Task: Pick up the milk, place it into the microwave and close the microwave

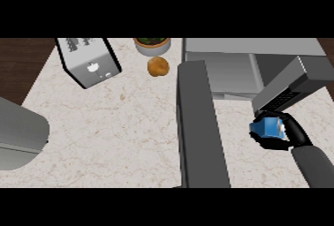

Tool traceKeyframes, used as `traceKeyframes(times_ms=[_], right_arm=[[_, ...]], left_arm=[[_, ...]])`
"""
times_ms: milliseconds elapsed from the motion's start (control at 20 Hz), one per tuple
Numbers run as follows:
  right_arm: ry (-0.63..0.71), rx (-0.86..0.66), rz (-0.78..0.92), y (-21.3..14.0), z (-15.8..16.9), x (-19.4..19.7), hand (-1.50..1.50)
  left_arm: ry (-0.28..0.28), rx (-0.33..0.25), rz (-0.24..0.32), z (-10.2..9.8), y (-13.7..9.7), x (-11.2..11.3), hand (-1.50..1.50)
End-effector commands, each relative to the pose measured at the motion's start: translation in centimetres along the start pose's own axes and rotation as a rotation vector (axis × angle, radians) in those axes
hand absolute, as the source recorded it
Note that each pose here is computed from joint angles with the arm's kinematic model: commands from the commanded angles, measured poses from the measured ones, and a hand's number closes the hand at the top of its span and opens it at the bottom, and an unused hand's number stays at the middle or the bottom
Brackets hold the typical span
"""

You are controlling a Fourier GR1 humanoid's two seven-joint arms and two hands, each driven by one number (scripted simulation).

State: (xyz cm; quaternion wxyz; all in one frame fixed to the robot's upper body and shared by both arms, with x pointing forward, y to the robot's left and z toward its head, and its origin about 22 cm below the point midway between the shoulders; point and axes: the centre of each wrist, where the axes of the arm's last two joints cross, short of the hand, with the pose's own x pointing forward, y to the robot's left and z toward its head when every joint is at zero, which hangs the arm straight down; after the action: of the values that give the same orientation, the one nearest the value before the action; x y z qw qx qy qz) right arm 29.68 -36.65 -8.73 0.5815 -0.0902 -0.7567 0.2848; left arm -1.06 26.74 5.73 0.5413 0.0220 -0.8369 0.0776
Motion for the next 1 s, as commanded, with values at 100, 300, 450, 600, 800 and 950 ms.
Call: traceKeyframes(times_ms=[100,300,450,600,800,950], right_arm=[[-0.036,0.026,0.059,-0.6,0.8,-0.8,1.50],[-0.058,-0.053,0.073,3.0,-1.2,-0.2,1.50],[-0.051,-0.127,0.086,6.6,-0.6,-0.3,1.50],[-0.066,-0.176,0.043,7.5,-1.4,0.0,1.50],[-0.157,-0.153,-0.004,7.4,-2.1,0.3,1.50],[-0.200,-0.087,-0.098,7.6,-3.0,0.8,1.50]], left_arm=[[-0.013,-0.012,0.005,0.2,1.0,0.4,-1.50],[0.008,-0.017,0.029,0.6,0.2,-1.0,-1.50],[-0.023,-0.017,-0.005,-0.8,1.0,-0.9,-1.50],[-0.009,-0.043,0.045,0.3,0.6,0.0,-1.50],[-0.001,0.006,0.021,0.1,0.3,-0.2,-1.50],[0.001,0.009,0.038,0.4,1.1,-0.3,-1.50]])
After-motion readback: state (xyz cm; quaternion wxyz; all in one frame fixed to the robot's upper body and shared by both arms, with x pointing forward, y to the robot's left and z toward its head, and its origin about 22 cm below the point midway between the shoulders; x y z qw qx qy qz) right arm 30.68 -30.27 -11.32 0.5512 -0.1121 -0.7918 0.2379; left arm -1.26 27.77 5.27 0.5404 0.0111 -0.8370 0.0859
